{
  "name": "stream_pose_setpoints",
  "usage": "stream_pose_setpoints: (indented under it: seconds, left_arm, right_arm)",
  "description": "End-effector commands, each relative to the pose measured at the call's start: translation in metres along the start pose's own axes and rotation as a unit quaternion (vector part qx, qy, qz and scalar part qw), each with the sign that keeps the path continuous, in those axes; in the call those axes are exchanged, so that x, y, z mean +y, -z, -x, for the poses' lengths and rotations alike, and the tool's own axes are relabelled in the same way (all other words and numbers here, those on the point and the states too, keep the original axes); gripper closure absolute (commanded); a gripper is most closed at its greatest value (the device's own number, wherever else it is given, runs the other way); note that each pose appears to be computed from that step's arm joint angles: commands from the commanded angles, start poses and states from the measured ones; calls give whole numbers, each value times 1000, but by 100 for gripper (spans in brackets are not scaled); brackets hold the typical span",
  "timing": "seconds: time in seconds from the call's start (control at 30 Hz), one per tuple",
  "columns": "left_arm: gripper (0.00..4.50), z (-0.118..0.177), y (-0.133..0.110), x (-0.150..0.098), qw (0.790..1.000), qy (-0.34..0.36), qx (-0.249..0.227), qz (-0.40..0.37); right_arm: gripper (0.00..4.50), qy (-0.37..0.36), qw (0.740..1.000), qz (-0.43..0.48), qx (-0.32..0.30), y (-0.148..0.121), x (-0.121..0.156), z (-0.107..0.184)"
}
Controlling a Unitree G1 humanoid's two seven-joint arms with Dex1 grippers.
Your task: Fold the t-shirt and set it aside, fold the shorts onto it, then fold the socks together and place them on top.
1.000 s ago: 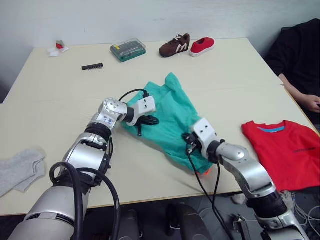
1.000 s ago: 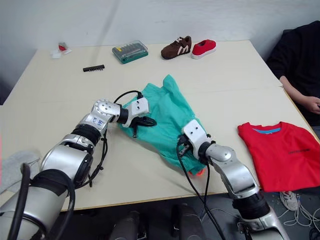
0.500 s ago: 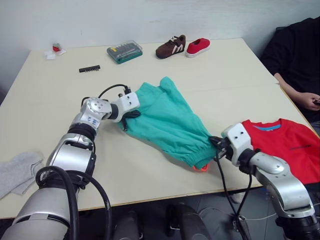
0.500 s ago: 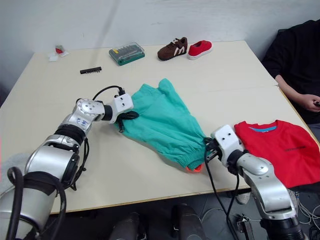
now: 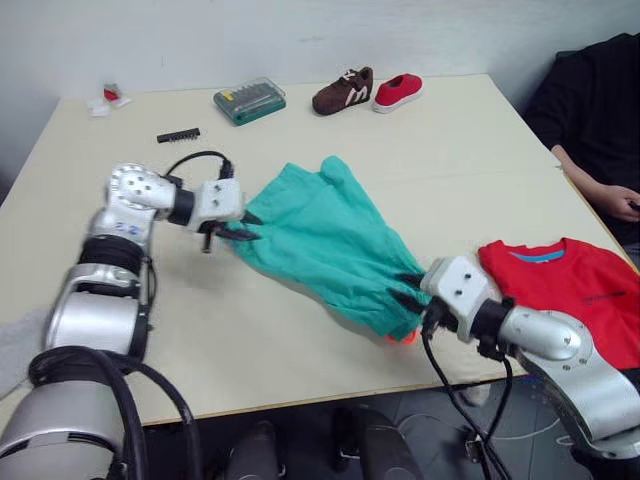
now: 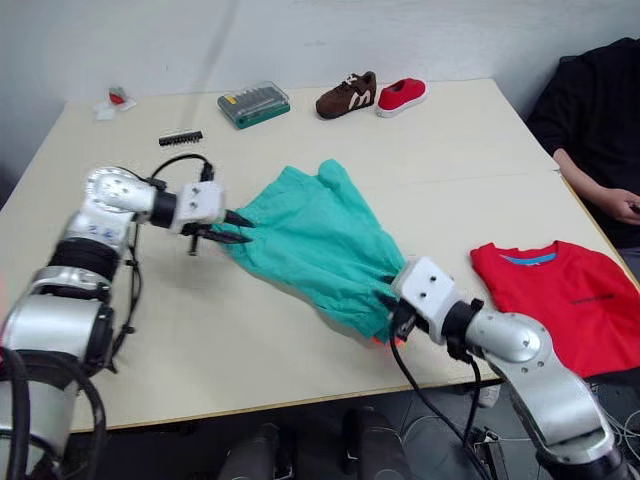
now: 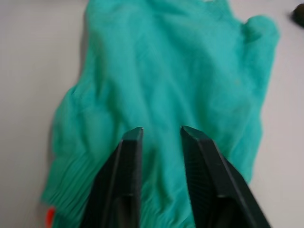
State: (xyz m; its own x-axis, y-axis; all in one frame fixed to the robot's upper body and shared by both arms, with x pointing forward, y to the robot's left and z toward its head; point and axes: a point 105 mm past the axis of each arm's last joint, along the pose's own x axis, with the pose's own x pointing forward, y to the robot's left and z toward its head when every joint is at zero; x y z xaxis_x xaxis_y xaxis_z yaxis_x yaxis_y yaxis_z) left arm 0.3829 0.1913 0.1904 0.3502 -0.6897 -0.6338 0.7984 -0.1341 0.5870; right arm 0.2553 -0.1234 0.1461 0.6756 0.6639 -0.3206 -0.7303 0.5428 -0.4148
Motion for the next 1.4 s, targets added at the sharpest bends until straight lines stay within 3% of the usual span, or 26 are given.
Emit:
stream_pose_setpoints:
  seconds: [0.03,0.2,0.23,0.5,0.6,0.7,0.97,1.1,1.17,1.27,1.4]
  left_arm:
    - [202,13,0,-2,998,-4,14,-56]
    - [46,11,0,3,995,-30,30,-92]
    - [11,8,0,5,994,-35,33,-98]
    - [5,-17,10,-3,989,-6,75,-128]
    - [0,-27,14,4,986,-29,101,-128]
    - [64,-33,20,4,985,-31,119,-124]
    - [318,-37,26,1,984,-32,129,-115]
    - [449,-31,26,-8,990,-9,109,-92]
    - [450,-25,27,-17,993,16,94,-73]
    - [450,-3,34,-61,993,99,61,-18]
    - [450,24,21,-120,986,156,43,49]
  right_arm:
    - [187,-25,999,24,2,-7,17,2]
    - [14,-18,997,58,38,8,19,-6]
    - [0,-13,996,69,46,11,18,-8]
    - [0,20,988,128,85,31,8,-20]
    - [64,18,989,124,76,31,8,-23]
    - [166,17,988,140,70,30,7,-25]
    - [437,2,984,168,56,28,4,-22]
    - [446,-21,981,190,28,22,6,-20]
    - [446,-35,979,200,18,21,6,-19]
    - [446,-80,967,243,-4,22,3,-16]
    - [446,-139,947,287,-35,26,4,-14]
